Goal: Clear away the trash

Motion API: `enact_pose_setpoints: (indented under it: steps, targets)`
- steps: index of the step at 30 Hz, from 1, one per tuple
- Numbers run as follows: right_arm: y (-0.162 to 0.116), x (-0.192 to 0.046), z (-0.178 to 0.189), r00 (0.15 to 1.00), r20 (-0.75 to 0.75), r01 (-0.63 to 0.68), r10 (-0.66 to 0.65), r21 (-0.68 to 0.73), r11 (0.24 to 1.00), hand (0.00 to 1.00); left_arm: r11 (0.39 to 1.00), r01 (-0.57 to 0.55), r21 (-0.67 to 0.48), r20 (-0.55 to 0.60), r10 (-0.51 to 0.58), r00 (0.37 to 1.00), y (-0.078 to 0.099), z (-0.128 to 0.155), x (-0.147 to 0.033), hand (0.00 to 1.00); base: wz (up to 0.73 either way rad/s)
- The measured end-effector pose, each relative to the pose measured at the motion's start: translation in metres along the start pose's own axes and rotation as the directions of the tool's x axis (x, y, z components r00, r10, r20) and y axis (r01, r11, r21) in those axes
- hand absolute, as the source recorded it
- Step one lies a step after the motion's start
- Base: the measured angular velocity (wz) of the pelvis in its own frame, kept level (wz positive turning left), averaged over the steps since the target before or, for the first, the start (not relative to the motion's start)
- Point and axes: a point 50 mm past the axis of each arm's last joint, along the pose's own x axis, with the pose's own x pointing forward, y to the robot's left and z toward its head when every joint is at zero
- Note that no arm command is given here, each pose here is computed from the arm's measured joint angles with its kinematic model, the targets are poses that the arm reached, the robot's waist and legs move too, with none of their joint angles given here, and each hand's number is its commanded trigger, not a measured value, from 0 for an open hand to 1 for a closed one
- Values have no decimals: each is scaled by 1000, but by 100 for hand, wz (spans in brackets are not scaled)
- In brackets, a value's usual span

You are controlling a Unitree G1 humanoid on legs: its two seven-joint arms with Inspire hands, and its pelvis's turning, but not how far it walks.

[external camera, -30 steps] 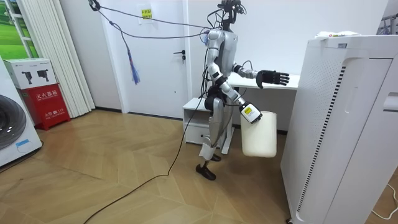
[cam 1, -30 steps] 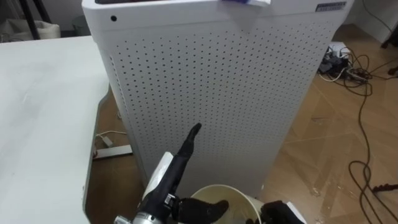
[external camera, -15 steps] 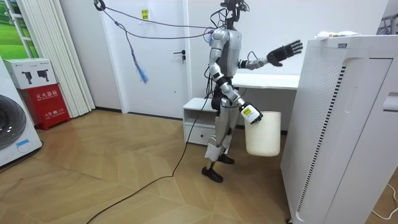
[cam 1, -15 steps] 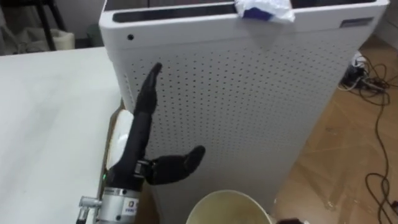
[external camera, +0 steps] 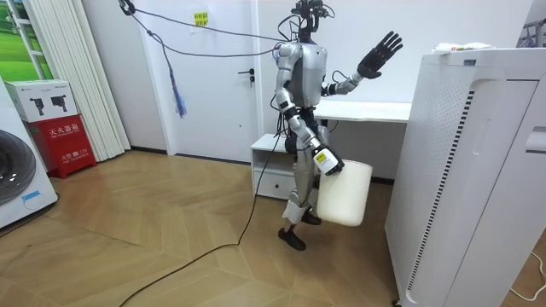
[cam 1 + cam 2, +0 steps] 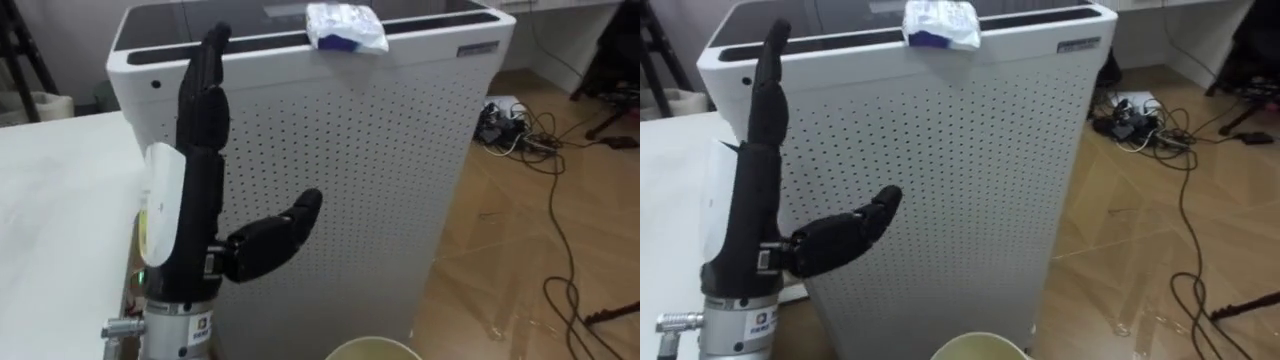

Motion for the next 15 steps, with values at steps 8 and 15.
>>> enact_pose_setpoints:
  steps: [8,15]
  targets:
    - [-15,-3,-10,999,-41,27,-29,-59,998,100,999,-44,-11,57,44,997,1,3,3,0,-33]
    - [-11,-1,-10,998,-56,1,-5,-81,997,100,993,-91,74,135,80,988,7,4,7,0,-55]
